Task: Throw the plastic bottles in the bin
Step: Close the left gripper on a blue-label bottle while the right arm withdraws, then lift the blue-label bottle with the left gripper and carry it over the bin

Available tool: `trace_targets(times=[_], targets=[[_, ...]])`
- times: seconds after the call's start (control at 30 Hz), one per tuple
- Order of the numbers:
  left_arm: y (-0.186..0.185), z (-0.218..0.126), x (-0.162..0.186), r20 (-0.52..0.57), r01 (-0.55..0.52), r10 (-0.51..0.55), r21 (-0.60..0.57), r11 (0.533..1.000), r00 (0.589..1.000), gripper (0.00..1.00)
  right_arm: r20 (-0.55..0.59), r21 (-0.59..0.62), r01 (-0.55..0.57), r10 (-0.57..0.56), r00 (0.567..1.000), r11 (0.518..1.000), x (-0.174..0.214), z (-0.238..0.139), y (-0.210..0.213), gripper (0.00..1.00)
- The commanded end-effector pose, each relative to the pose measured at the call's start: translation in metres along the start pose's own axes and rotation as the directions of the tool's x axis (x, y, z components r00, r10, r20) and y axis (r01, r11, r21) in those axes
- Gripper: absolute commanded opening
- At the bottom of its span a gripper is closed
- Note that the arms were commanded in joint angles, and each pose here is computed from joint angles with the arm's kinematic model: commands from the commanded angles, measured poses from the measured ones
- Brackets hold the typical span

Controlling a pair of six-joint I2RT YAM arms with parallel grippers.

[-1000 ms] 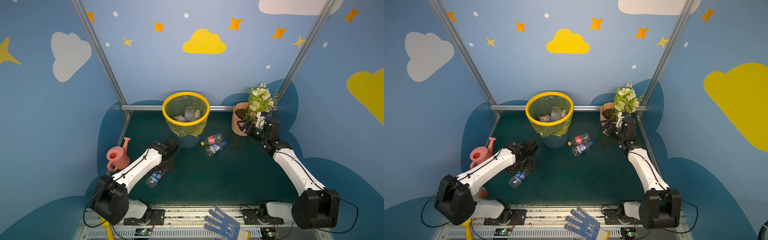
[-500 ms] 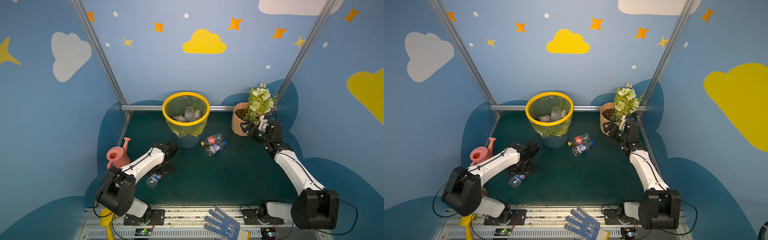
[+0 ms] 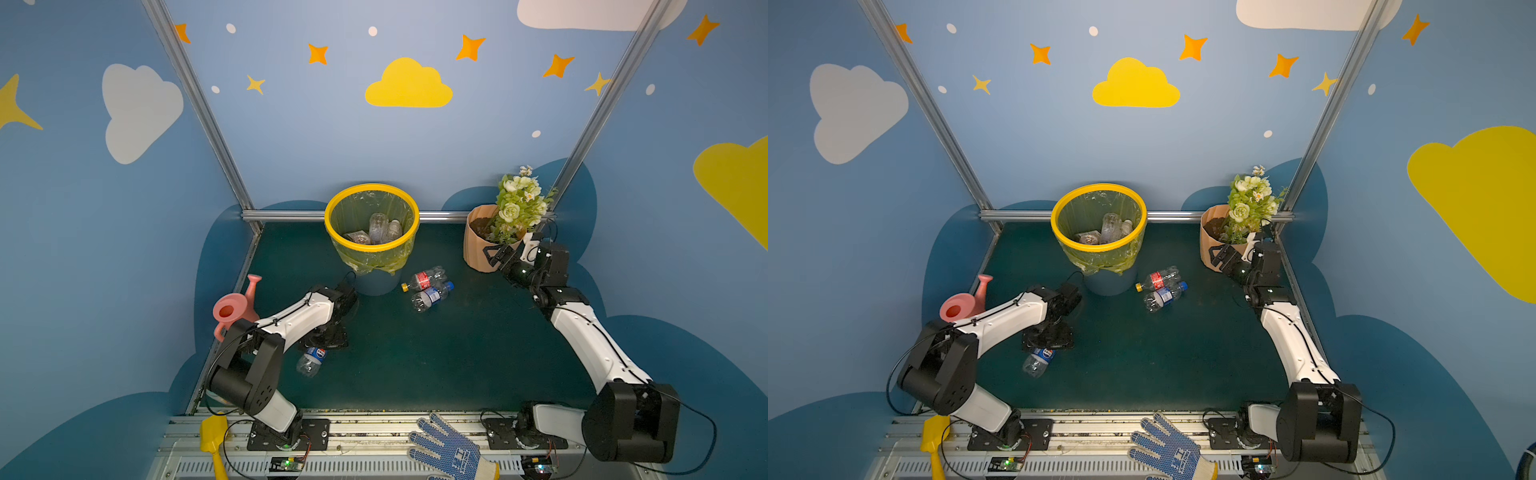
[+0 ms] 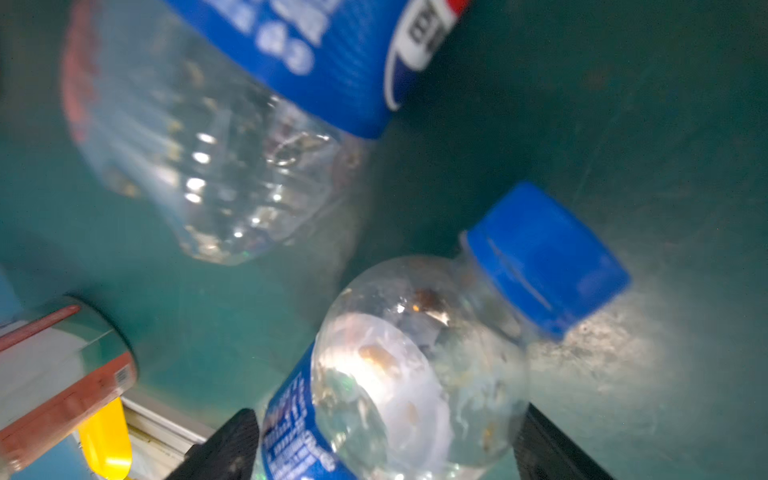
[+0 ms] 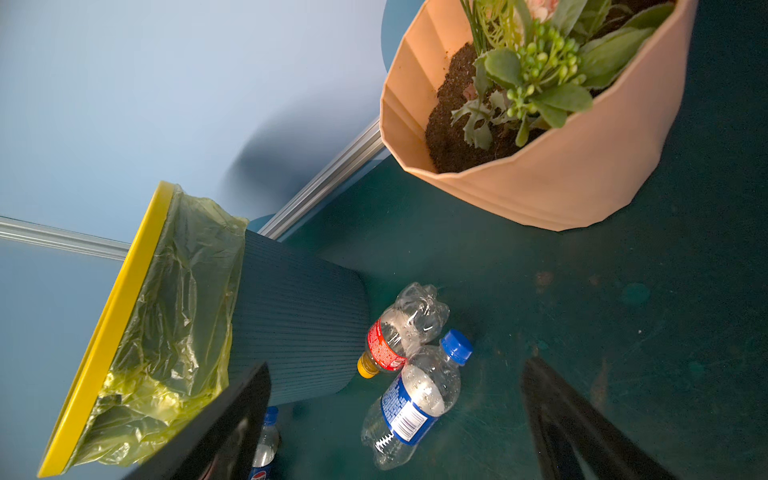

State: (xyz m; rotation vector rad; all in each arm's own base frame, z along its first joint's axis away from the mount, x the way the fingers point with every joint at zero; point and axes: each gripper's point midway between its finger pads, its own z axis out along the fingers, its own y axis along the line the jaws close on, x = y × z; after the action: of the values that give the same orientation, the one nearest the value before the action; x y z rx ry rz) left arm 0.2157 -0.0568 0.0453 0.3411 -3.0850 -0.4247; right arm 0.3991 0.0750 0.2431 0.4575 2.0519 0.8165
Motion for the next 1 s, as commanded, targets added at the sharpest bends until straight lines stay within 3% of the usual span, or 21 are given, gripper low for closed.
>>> trace_targets(times=[0.0,0.27,0.43,0.7,0.97], targets=[[-0.006,0.005,0.006,-0.041,-0.044,0.045,0.017,0.999,0.998,0.9,0.017,-0.016,-0.006,0.006,1.0,1.0,-0.004,-0.004,0.003,0.92],[-0.021,0.012,0.007,-0.066,-0.11,0.111,0.02,0.994,0.992,0.84,0.032,-0.003,-0.015,0.015,0.999,1.0,-0.009,-0.009,-0.002,0.92],[-0.032,0.015,0.006,-0.074,-0.149,0.15,0.019,0.989,0.986,0.74,0.039,0.007,-0.021,0.021,0.999,1.0,-0.01,-0.014,-0.006,0.92],[-0.052,-0.002,-0.007,0.016,-0.175,0.174,0.07,0.982,0.985,0.52,0.053,0.018,-0.038,0.037,0.998,0.999,-0.01,-0.019,-0.013,0.92],[-0.067,-0.031,-0.011,0.121,-0.151,0.131,0.181,0.972,0.984,0.49,0.075,0.023,-0.041,0.039,0.996,0.999,-0.017,-0.026,-0.015,0.92]])
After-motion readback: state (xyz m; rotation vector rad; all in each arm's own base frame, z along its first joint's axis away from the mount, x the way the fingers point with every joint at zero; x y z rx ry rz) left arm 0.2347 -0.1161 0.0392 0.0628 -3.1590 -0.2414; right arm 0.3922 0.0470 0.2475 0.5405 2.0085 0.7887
